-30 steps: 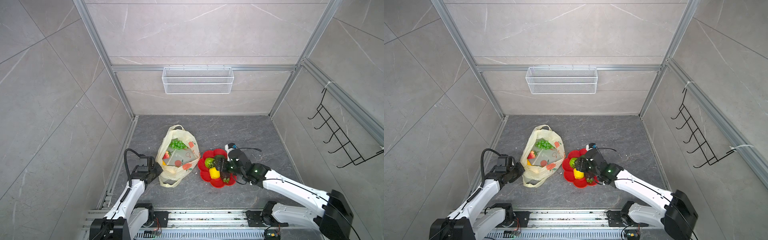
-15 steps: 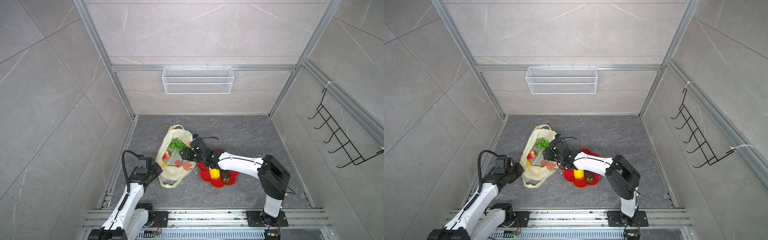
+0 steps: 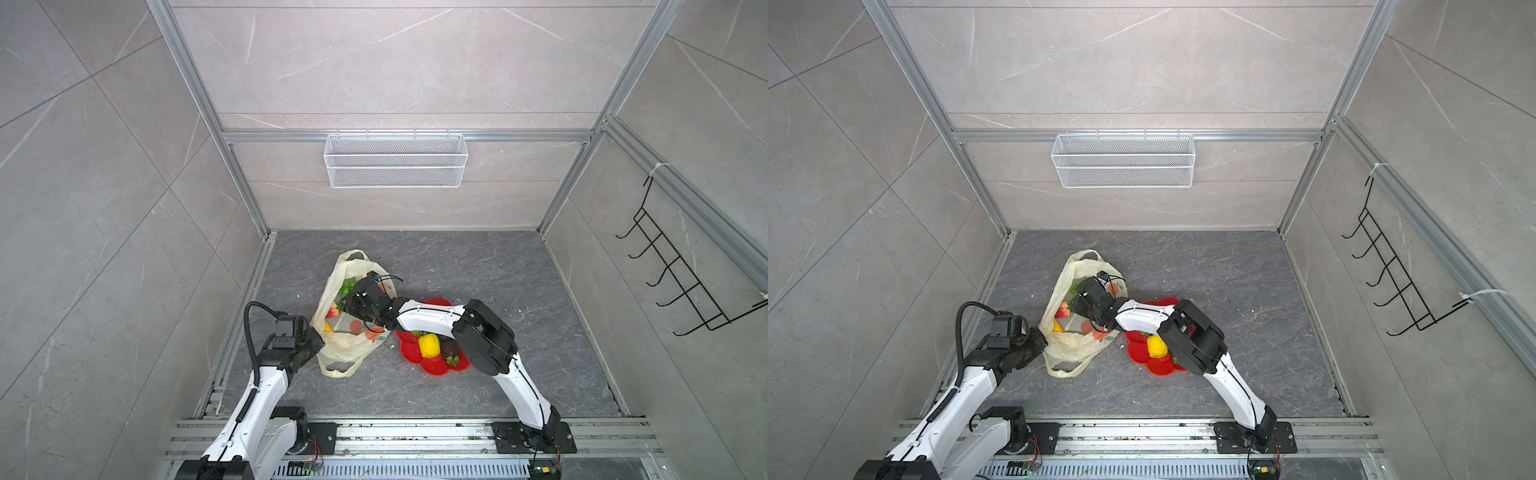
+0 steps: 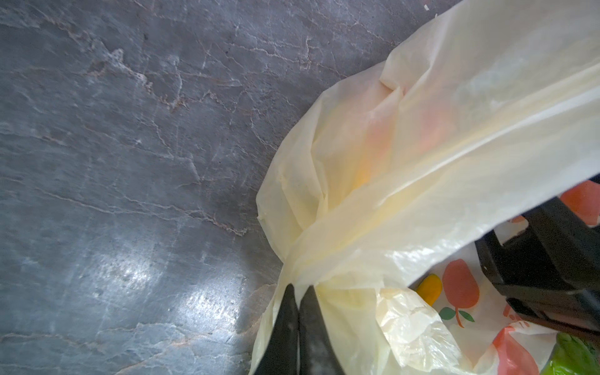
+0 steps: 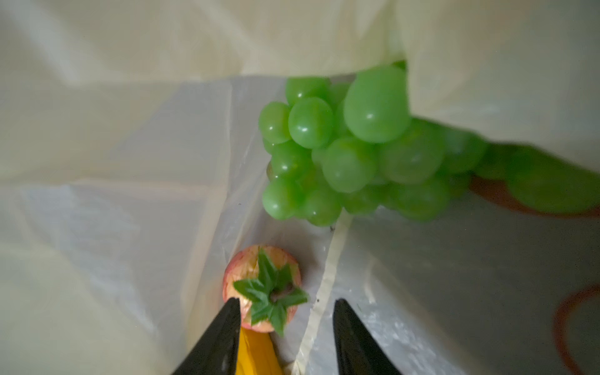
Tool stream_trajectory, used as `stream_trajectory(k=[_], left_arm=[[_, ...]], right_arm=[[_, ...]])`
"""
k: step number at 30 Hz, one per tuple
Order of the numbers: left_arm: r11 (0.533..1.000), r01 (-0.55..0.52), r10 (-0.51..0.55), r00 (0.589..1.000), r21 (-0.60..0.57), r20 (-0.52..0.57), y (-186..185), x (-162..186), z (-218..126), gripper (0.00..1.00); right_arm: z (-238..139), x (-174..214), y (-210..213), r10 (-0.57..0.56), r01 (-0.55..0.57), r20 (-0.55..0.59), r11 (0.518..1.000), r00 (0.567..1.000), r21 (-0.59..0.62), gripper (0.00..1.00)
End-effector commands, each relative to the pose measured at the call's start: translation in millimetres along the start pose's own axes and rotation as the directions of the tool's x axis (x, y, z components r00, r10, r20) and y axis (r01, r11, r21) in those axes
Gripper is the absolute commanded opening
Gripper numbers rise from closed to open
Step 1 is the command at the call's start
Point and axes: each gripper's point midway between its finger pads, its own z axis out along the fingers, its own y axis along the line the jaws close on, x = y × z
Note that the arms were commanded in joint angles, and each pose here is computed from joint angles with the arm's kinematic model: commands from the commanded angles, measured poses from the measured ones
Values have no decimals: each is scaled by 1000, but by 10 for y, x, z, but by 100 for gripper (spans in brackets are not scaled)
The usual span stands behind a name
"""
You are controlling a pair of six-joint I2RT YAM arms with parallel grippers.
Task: Take the fake fruits out of the plastic bag
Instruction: 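Move the right gripper back into the bag toward the pink strawberry, then grasp the pink strawberry with the right gripper and lift it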
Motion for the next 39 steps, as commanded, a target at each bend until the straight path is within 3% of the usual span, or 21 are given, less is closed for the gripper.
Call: stream_trajectory(k=[1,17,26,29,31,39], left_arm=[[1000,6,-6,1000,-4,8,10,1,-13,0],[1000,4,-4,1000,1,12,-4,-14,-9,0],[1000,2,-2,1000,0,13,-3,-17,-9,0],[1000,2,-2,1000,-1,12,1,-12,-8,0],[1000,2,-2,1000,-1,12,2,-12,-7,0],[1000,2,-2,1000,1,14,-4,-19,-11,0]], right_arm=[[128,-53,4,56,-55,9,998,998,-16,45],[258,-34,21,115,-115,-16,992,993,-51,25],[213,52,68,137,-139,-35,989,990,-53,22],[167,83,26,154,-155,-28,988,988,-27,30],[148,105,12,158,-159,-27,987,987,-19,30],[123,116,30,164,-164,-15,986,986,-2,16]])
